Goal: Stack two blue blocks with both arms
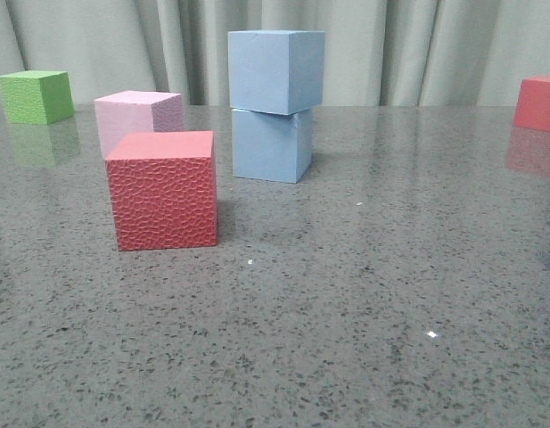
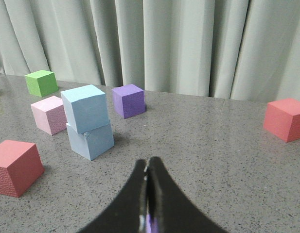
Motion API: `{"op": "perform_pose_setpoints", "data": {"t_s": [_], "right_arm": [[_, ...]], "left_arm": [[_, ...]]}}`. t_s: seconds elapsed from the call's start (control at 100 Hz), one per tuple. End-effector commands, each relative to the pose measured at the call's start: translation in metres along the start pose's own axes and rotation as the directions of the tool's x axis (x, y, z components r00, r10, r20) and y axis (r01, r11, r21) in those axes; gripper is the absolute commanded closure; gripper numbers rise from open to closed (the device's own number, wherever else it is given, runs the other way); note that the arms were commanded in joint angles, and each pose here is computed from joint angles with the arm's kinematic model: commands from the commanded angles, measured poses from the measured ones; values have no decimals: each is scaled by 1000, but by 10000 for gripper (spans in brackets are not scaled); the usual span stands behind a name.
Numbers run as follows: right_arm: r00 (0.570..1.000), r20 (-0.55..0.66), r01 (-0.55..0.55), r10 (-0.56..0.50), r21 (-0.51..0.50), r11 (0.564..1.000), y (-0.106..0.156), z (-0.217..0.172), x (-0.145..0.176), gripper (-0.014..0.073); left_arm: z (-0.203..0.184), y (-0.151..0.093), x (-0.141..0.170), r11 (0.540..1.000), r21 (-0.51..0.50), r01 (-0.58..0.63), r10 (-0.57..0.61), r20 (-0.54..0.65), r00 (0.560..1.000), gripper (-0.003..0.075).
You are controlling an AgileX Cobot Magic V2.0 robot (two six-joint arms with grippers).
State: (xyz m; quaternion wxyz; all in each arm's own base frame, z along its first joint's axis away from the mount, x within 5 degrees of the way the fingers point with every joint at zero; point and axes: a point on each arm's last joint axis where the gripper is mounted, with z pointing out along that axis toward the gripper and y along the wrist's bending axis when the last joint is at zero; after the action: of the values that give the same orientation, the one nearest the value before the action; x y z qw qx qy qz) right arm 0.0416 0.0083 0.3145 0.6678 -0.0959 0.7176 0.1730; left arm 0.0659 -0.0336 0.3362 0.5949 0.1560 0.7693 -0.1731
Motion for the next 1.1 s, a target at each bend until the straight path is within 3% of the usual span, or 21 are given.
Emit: {"op": "perform_pose_setpoints", "data": {"t_s": [0.0,0.55,0.71,0.84,0.95,1.09], "right_arm": [[996,84,33,-31,-18,999,3,-2,-13,664],[996,84,33,-31,-18,999,3,-2,-13,664],[996,84,33,-31,-18,999,3,-2,-13,664],[996,84,33,-31,-18,999,3,-2,-13,664],[996,84,33,-31,-18,999,3,-2,-13,664],[996,83,33,-31,-18,999,2,-2,-13,664]], "left_arm": [[-2,-3,-14,1000,27,5,-8,98,995,739],[0,-2,-9,1000,22,-1,-1,85,996,739],[6,5,-2,998,-56,-25,32,118,992,739],[6,10,9,994,-110,-10,36,237,971,739],[5,16,27,985,-173,-2,57,315,948,739],[2,23,59,962,-271,22,69,322,944,739]]}}
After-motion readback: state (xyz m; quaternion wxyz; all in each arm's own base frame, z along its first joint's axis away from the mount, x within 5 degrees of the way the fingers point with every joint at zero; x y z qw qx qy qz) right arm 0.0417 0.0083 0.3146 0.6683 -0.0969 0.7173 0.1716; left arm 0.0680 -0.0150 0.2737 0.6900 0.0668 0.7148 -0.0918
